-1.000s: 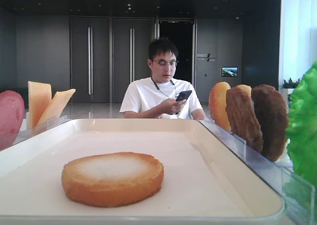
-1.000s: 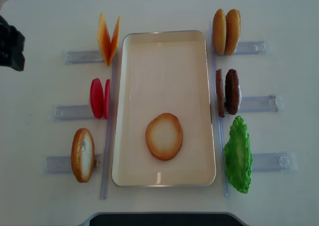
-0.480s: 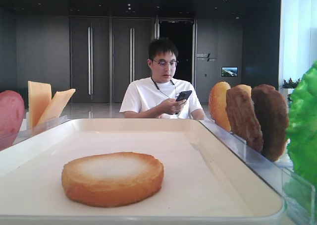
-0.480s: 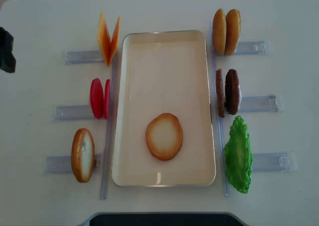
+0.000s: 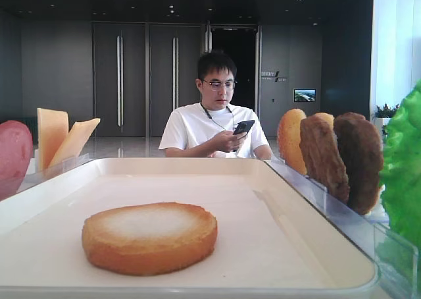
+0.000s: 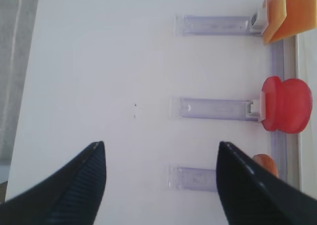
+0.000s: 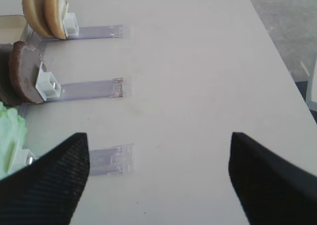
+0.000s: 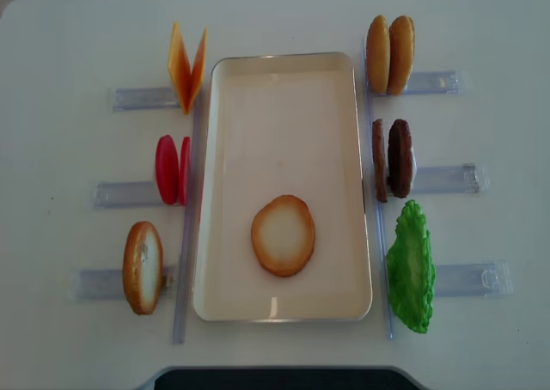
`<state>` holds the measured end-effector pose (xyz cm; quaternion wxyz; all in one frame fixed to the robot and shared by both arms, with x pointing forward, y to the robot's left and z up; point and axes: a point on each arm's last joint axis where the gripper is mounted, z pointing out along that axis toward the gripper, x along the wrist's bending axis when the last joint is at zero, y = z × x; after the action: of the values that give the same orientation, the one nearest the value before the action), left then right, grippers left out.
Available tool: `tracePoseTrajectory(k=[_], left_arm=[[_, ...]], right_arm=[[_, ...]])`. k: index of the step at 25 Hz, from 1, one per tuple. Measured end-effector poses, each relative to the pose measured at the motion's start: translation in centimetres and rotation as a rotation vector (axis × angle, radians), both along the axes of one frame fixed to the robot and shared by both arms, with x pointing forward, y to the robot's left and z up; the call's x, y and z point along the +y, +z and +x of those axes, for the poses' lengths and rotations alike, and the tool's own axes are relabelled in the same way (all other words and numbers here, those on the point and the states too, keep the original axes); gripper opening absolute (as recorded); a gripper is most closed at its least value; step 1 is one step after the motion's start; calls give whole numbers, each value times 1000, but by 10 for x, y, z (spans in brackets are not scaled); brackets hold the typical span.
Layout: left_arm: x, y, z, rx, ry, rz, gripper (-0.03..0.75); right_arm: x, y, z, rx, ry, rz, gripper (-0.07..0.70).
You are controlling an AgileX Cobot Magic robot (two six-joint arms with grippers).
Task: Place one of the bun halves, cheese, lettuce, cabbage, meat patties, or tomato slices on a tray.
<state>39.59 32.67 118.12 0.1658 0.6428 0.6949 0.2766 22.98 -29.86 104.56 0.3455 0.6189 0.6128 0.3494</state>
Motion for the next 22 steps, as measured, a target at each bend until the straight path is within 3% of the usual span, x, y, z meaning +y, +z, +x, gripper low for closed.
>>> tracePoseTrajectory(k=[4, 8, 14, 22], left_arm=[[-3, 13, -34, -105, 0, 10, 527], [-6, 7, -66, -153, 0, 12, 527], [-10, -15, -105, -196, -4, 12, 527], [-18, -47, -144, -260, -51, -4, 526]], right_arm=[[0, 0, 0, 0, 0, 0, 577], [0, 0, 0, 0, 0, 0, 577], [0, 0, 0, 0, 0, 0, 577], [0, 0, 0, 0, 0, 0, 577]])
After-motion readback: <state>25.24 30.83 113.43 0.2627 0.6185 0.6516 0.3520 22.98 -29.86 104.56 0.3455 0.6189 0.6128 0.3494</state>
